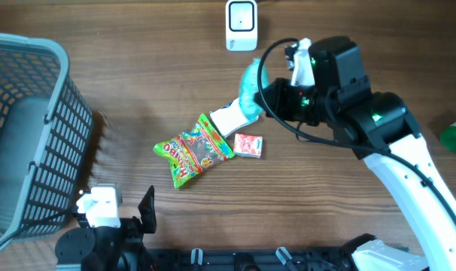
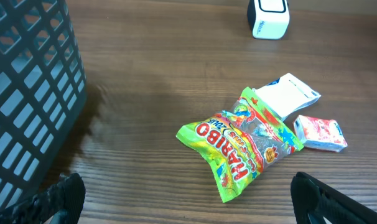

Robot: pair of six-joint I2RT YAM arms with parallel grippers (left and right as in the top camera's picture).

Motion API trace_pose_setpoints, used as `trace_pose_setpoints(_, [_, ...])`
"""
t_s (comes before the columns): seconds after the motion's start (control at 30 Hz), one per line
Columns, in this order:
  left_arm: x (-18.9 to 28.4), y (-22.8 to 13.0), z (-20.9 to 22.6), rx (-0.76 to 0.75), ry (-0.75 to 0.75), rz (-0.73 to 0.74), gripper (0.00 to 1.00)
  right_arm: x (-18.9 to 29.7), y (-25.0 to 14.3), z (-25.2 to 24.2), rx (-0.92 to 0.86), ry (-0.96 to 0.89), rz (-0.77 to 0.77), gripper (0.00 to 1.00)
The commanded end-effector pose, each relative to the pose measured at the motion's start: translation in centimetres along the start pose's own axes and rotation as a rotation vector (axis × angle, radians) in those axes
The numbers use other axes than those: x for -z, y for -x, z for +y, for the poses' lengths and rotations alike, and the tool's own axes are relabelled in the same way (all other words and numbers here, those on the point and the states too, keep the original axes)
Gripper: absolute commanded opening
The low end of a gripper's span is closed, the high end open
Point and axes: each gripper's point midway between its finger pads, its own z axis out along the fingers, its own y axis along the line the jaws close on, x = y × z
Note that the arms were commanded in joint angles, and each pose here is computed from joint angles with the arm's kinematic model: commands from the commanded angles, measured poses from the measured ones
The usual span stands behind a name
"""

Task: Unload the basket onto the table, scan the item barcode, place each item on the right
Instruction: 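Raise the tissue pack up to the white scanner with the right gripper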

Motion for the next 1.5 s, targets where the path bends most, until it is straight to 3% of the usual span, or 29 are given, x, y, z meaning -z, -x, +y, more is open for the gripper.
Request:
trace_pose_setpoints(0.0, [-0.2, -0.2, -0.2, 0.015, -0.013, 0.006, 1.0, 0.8, 0.8, -3.1, 0.138, -0.21, -0.08, 0.05])
trace_pose_setpoints(0.17, [-0.2, -0.2, -0.2, 0.015, -0.014, 0.006, 1.0, 0.9, -1.0, -1.4, 0.289, -0.338, -0.116, 0.05])
trace_pose_setpoints(0.37, [-0.2, -0.2, -0.2, 0.015, -0.014, 0.006, 1.0, 0.6, -4.3, 2.0, 0.45, -0.358, -0.118, 0.05])
trace_pose_setpoints(0.53, [-0.2, -0.2, -0.2, 0.015, -0.013, 0.006, 1.0, 0.9, -4.5, 3.0, 0.536, -0.407, -0.179, 0.05])
trace_pose_setpoints(0.67, [-0.2, -0.2, -0.2, 0.015, -0.014, 0.006, 1.0, 0.2, -4.9, 5.9, 0.735, -0.38, -0.223, 0.05])
trace_pose_setpoints(0.8, [-0.2, -0.2, -0.2, 0.015, -0.014, 0.006, 1.0, -3.4, -4.1, 7.9, 0.958, -0.389, -0.234, 0.05])
trace_pose_setpoints(0.97, [-0.2, -0.2, -0.2, 0.015, -0.014, 0.006, 1.0, -11.3, -3.9, 6.2, 1.324, -0.508, -0.095, 0.05])
trace_pose_setpoints(1.0, [-0.2, -0.2, -0.2, 0.015, -0.014, 0.006, 1.0, -13.0, -2.6, 5.1, 1.399, -0.591, -0.09, 0.04])
trace_pose_setpoints(1.07, [-0.2, -0.2, -0.2, 0.015, -0.014, 0.006, 1.0, -14.5, 1.5, 2.9, 1.38, -0.796, -0.173, 0.05])
trace_pose_setpoints(1.17, [-0.2, -0.2, -0.2, 0.015, -0.013, 0.006, 1.0, -16.8, 5.9, 0.8, 1.365, -0.859, -0.246, 0.05])
trace_pose_setpoints(1.37, [-0.2, -0.2, -0.2, 0.015, -0.014, 0.006, 1.0, -19.7, 12.9, -0.8, 1.328, -0.6, -0.429, 0.05])
trace_pose_setpoints(1.47, [-0.2, -0.2, -0.2, 0.015, -0.014, 0.006, 1.0, -20.2, 15.7, -3.2, 1.289, -0.61, -0.501, 0.05])
